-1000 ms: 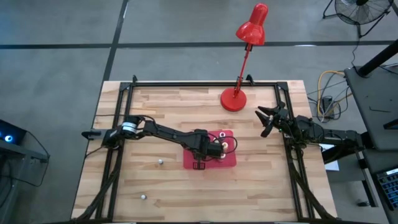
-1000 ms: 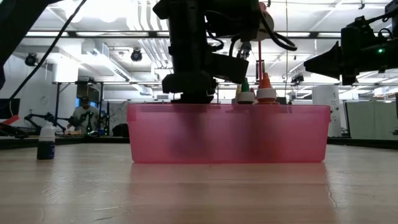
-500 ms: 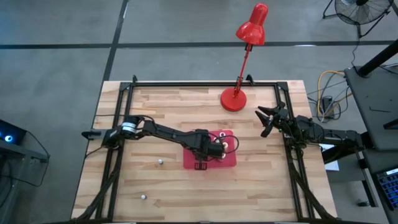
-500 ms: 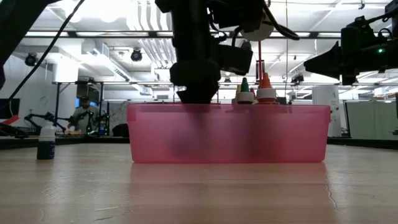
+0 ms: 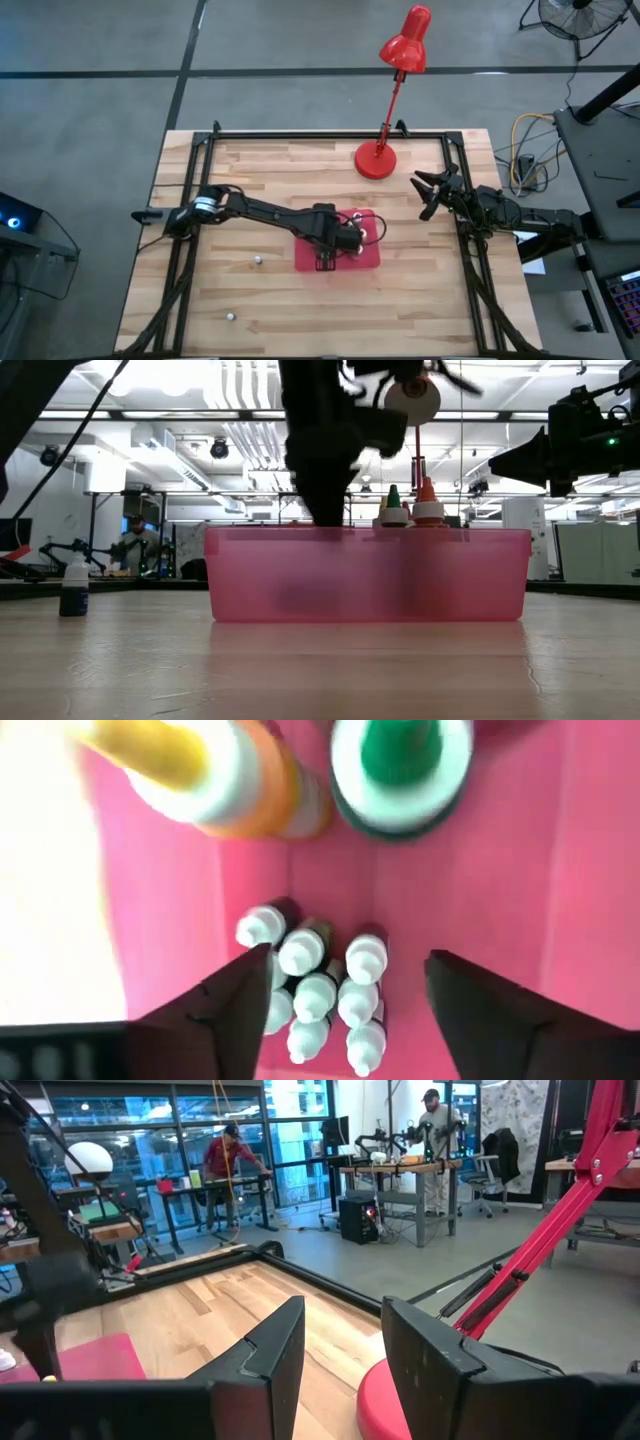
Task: Pick & Place food coloring
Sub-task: Put the small blue food coloring bottle into the red bin
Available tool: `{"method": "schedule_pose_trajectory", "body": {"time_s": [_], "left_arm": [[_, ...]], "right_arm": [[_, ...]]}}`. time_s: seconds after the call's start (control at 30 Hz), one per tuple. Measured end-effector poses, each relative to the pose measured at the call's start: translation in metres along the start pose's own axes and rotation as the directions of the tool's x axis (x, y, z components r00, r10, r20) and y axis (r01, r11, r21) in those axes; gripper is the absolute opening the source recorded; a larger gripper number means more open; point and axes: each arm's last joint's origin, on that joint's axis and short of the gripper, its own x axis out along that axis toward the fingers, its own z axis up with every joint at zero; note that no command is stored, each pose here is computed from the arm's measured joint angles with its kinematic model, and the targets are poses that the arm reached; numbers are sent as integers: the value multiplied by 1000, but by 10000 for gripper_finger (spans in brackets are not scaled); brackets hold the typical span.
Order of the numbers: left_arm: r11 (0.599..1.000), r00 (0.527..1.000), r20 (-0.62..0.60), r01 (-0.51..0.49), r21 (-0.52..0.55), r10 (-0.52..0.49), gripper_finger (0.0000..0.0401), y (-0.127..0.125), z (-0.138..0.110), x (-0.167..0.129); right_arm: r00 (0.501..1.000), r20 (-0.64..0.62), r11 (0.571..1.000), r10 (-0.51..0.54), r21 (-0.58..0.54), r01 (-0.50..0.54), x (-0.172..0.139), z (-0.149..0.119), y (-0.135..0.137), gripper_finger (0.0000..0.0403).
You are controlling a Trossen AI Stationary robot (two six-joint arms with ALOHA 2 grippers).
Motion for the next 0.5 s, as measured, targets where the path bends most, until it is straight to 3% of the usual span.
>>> {"method": "schedule_pose_trajectory", "body": {"time_s": [0.23,0.5], "left_arm": [[995,997,48,-54,-86,58,284,7,4,-39],[943,997,-12,-80,-323,81,289,15,0,-76]], "right_arm": [[1000,0,1000,0,1,0,0,0,0,128],[1000,0,1000,0,1,0,0,0,0,128]]}}
